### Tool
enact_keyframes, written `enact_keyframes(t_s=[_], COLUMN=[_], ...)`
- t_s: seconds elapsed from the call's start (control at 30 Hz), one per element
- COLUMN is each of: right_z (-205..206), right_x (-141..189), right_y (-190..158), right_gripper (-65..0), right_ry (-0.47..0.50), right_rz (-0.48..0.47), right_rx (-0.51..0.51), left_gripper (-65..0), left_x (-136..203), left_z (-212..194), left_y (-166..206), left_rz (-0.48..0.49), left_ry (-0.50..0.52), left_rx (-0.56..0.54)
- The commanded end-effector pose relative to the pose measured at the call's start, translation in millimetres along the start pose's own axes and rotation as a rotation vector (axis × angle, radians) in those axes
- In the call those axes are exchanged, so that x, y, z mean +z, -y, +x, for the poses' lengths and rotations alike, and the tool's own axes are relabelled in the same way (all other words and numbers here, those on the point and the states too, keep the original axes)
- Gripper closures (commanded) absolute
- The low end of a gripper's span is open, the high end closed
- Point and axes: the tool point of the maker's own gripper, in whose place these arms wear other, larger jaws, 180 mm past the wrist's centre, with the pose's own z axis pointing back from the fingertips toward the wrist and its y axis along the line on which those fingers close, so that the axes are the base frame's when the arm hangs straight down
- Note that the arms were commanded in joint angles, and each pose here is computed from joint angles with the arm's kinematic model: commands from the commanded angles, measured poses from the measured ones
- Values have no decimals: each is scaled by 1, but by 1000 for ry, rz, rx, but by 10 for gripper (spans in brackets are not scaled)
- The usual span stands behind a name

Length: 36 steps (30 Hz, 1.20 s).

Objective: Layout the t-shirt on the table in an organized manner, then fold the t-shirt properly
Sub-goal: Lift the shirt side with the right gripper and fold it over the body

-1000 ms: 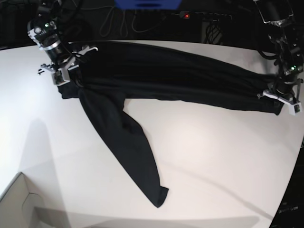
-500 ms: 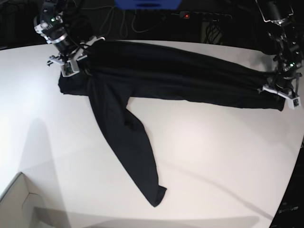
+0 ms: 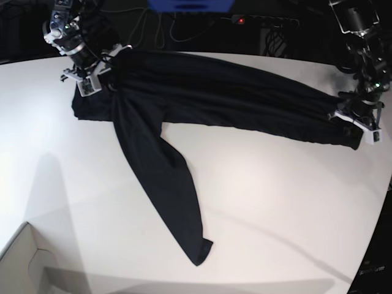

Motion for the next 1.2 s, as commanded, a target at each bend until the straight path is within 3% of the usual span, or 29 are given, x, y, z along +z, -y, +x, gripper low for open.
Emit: enact_keyframes(t_s=[0.0,0.1,0.23,0.43,0.57,0.73,0.93,1.17], right_z=[7,9,26,73,104,152,193,206], right_x=[4,6,15,31,24,-21,-99,-176], right_y=[5,9,20,52,61,43,44,43], right_gripper=[-100,-199,-282,-307,-310,-311,-311,-311], right_ry=[26,31,75,202,274,318,261,163], right_rz=[-10,-18,-55,-191,-209,-111,-2,103], right_rx=[8,17,41,47,63,88,36,-24], left_gripper=[-201,-268,-300,-307,-307,-307,-307,-307], left_x=[2,3,6,6,6,5,5,5], left_z=[-8,-11,-14,-16,-22,-19,-19,-20], left_y=[-7,-7,-8,-8,-8,-7,-8,-8], left_rz=[23,21,23,23,21,20,24,27], left_ry=[-48,-52,-58,-62,-102,-101,-103,-105], left_rx=[-20,-15,-18,-18,-18,-17,-19,-20])
